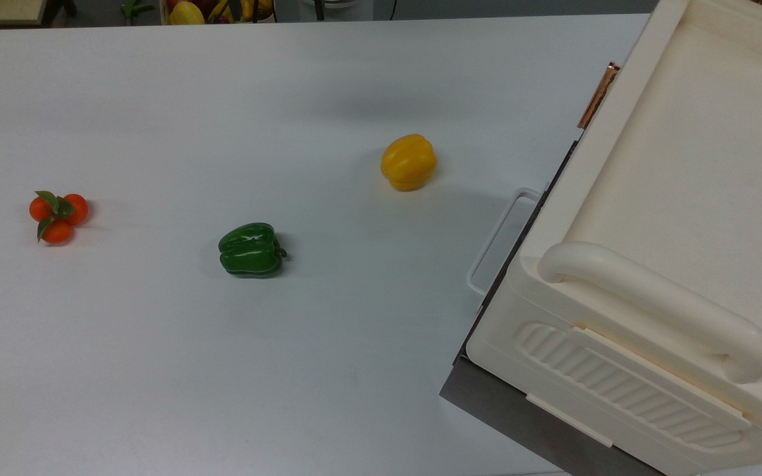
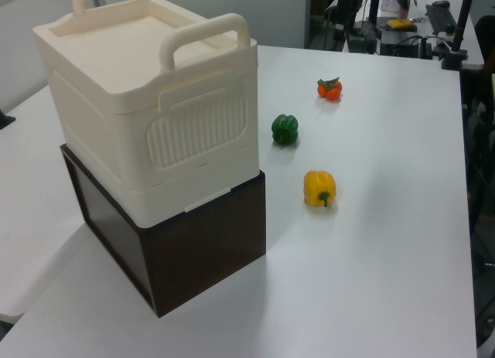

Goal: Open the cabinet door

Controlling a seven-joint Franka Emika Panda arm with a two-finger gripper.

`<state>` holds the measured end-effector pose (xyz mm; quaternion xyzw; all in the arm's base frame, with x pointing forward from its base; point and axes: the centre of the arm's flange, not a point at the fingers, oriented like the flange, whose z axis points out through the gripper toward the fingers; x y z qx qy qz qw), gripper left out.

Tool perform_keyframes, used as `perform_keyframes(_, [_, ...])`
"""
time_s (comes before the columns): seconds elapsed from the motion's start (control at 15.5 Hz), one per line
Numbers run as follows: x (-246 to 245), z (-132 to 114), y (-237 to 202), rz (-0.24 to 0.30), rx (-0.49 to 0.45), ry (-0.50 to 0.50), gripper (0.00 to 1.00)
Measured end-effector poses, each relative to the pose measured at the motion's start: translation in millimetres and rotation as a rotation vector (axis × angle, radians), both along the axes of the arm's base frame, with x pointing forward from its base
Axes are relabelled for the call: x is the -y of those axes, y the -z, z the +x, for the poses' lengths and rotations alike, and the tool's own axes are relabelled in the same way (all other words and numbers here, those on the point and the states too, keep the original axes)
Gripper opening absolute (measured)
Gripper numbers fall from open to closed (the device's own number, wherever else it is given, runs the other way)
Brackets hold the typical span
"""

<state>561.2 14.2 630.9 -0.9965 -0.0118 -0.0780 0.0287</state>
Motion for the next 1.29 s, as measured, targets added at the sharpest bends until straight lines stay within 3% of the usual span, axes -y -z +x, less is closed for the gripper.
perform_keyframes(0.52, [-0.2,-0.3,-0.6,-0.004,0.003,-0.025,1.0])
perform_keyframes(0.9, [-13.9,-0.9,1.5,-0.055,0.018,-0.412,1.0])
perform_keyframes(1.03, [-45.9,-2.5,3.5,-0.06,0.021,-0.533,1.0])
perform_keyframes(1.29, [-126.0,-8.2,8.3,-0.064,0.051,-0.677,0.97])
